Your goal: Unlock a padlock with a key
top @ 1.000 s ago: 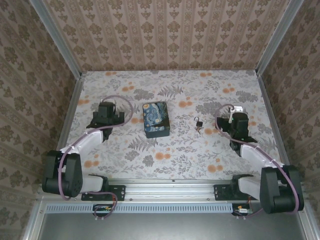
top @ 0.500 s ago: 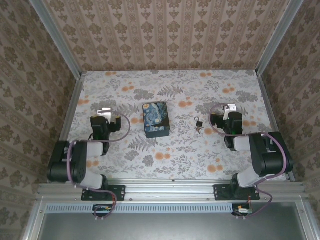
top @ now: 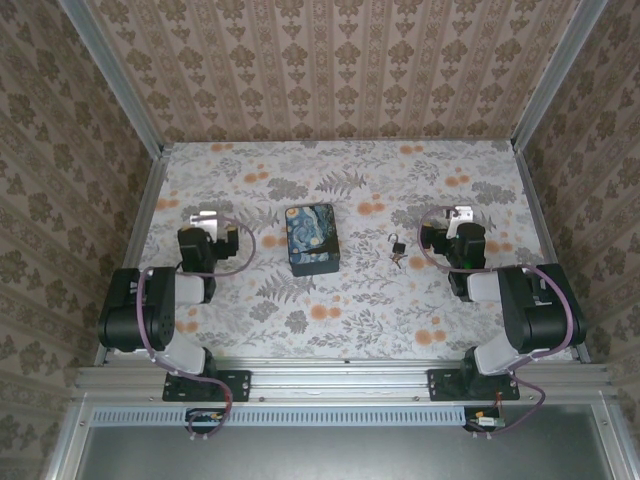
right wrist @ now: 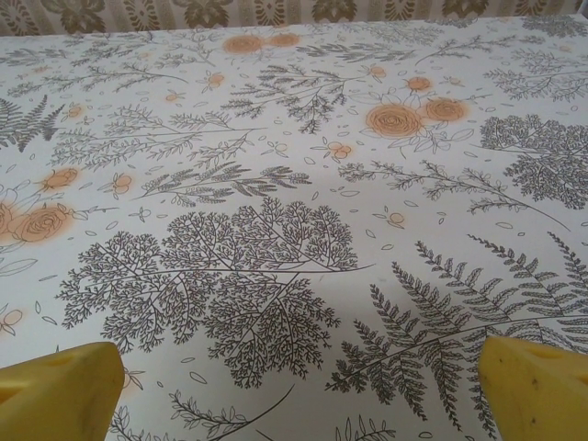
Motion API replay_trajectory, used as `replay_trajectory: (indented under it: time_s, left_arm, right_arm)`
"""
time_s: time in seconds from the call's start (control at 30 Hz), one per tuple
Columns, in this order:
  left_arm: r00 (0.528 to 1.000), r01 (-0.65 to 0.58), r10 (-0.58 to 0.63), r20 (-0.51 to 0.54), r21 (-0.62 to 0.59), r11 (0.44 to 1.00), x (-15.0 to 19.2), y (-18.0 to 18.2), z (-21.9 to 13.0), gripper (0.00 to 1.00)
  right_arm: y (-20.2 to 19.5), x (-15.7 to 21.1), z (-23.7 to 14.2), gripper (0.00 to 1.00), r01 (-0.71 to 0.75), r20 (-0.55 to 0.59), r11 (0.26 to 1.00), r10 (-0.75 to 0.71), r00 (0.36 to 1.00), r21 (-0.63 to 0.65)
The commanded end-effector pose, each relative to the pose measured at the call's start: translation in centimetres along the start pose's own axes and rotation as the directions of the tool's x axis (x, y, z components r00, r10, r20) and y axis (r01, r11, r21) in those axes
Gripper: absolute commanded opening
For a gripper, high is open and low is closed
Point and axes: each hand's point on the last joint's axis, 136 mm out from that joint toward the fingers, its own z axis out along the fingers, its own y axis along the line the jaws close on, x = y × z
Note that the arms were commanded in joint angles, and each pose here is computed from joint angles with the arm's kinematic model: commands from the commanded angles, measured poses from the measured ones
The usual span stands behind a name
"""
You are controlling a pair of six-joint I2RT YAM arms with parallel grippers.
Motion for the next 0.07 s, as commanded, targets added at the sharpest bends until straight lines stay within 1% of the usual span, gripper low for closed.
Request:
replay_trajectory:
  time_s: [0.0, 0.03]
  left_arm:
    - [0.999, 0.028, -0.029, 0.037, 0.034, 0.999, -1.47, -0.09, 0.18, 1.00]
    - [0.999, 0.027, -0.028, 0.040, 0.035, 0.999, -1.51, -0.12, 0.16, 1.00]
  right_arm:
    - [0.32, -1.60, 0.07, 1.00, 0.006, 0.049, 1.000, -0.005, 0.999, -0.012]
    - [0.30, -1.62, 0.06, 1.00, 0.006, 0.049, 1.000, -0.005, 0.999, -0.012]
